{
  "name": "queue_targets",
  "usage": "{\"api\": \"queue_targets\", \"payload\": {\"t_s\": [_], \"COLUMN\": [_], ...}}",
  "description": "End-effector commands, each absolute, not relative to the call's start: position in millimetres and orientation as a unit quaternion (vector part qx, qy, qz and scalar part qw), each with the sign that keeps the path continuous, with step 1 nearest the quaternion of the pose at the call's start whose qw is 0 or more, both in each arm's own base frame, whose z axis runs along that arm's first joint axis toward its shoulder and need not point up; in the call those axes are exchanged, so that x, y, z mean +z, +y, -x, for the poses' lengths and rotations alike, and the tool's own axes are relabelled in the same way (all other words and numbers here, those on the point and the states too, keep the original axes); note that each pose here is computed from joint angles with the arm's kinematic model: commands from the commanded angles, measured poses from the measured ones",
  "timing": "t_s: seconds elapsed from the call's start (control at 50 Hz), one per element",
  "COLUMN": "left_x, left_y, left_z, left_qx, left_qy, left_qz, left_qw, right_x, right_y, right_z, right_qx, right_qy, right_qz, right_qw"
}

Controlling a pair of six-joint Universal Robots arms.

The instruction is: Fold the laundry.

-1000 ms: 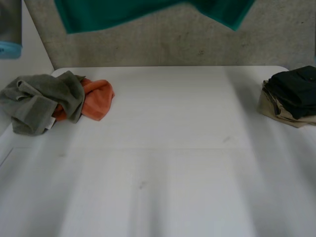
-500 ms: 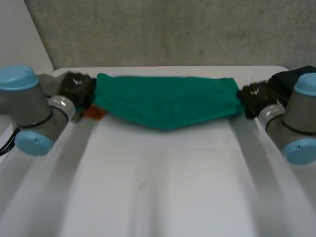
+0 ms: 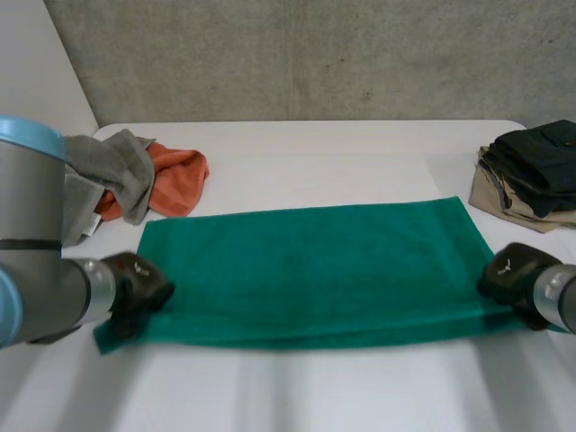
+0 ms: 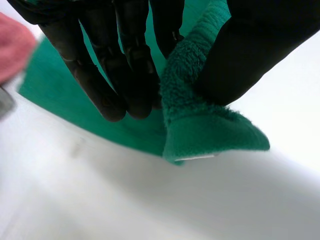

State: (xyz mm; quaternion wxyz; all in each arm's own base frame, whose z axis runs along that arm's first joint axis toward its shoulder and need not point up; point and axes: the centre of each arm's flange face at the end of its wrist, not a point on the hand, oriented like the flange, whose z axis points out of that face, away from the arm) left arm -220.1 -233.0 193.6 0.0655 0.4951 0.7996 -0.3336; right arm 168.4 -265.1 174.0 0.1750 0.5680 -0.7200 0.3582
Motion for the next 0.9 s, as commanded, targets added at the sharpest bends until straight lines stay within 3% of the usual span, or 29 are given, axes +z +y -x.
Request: {"api": "queue_targets", "payload": {"t_s": [0.02,0.16,0.3,0.46,0.62,0.7,0.78,0.9], "left_x": [195.0,177.9,184.0,185.9,175.8,179.8,197.9,213.2], "left_y": [-285.9,-330.6,-357.0,-382.2,-389.0,-391.7,-396.9,-394.1], "left_z": [229.6,220.5,234.4,243.1,253.6,261.0,262.2,258.8], "left_qx": [-0.408,-0.405,-0.458,-0.496,-0.502,-0.528,-0.57,-0.595], "left_qy": [0.799,0.82,0.817,0.811,0.806,0.791,0.767,0.751], "left_qz": [-0.434,-0.378,-0.334,-0.294,-0.297,-0.296,-0.279,-0.27], "left_qw": [0.085,0.142,0.104,0.102,0.098,0.093,0.095,0.1], "right_x": [164.1,158.3,141.1,132.9,119.4,113.7,124.8,147.7], "right_y": [-317.3,-376.9,-415.7,-448.5,-458.4,-461.1,-463.0,-457.3], "right_z": [-182.0,-192.0,-210.5,-219.6,-229.6,-230.7,-227.6,-227.2], "right_qx": [0.445,0.535,0.595,0.64,0.649,0.64,0.645,0.664], "right_qy": [-0.714,-0.674,-0.626,-0.606,-0.612,-0.619,-0.622,-0.63], "right_qz": [-0.508,-0.466,-0.46,-0.423,-0.405,-0.392,-0.374,-0.347], "right_qw": [0.187,0.209,0.207,0.21,0.203,0.23,0.242,0.205]}}
